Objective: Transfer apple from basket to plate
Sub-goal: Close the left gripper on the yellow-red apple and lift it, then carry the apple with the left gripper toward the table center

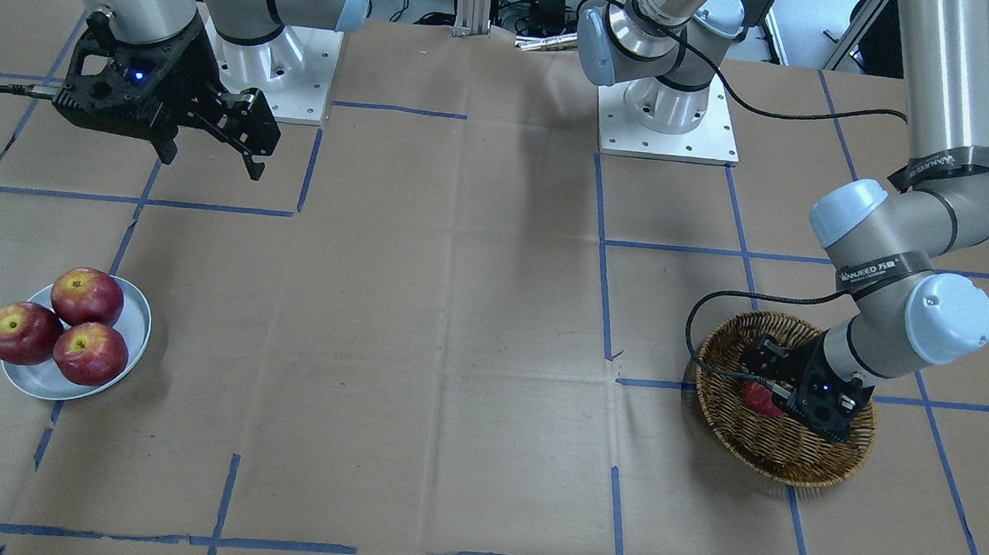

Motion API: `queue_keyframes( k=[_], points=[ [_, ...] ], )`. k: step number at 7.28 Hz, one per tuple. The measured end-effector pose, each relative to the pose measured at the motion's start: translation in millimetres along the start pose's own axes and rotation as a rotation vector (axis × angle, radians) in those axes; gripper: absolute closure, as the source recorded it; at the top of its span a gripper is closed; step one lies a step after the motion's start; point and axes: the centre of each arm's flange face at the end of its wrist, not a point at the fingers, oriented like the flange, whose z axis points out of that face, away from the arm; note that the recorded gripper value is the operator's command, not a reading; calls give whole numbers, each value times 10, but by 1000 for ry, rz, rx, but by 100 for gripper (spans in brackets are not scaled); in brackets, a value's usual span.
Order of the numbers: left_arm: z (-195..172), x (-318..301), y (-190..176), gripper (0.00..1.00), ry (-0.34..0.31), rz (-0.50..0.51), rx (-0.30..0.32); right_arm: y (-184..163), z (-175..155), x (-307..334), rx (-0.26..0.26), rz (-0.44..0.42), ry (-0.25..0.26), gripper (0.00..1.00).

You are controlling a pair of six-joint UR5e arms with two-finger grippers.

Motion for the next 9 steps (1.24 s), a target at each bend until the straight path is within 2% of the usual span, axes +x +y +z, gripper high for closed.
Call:
queue_keyframes(
  k=[2, 4, 6, 7, 9],
  points=[
    [-60, 34, -39, 60, -16, 9, 10, -2, 4, 0, -1, 1, 0, 0],
    [-389, 437, -402, 60, -63, 22, 29, -1, 3, 0, -1, 0, 0, 0],
    [-735, 1333, -981, 58, -95, -67, 59, -2, 5, 0, -1, 0, 0, 0],
    [-787, 1808, -1223, 57, -101, -118, 73, -3, 6, 0, -1, 0, 0, 0],
    [-661, 2671, -1570, 55, -92, -233, 79, -3, 5, 0, -1, 0, 0, 0]
  ],
)
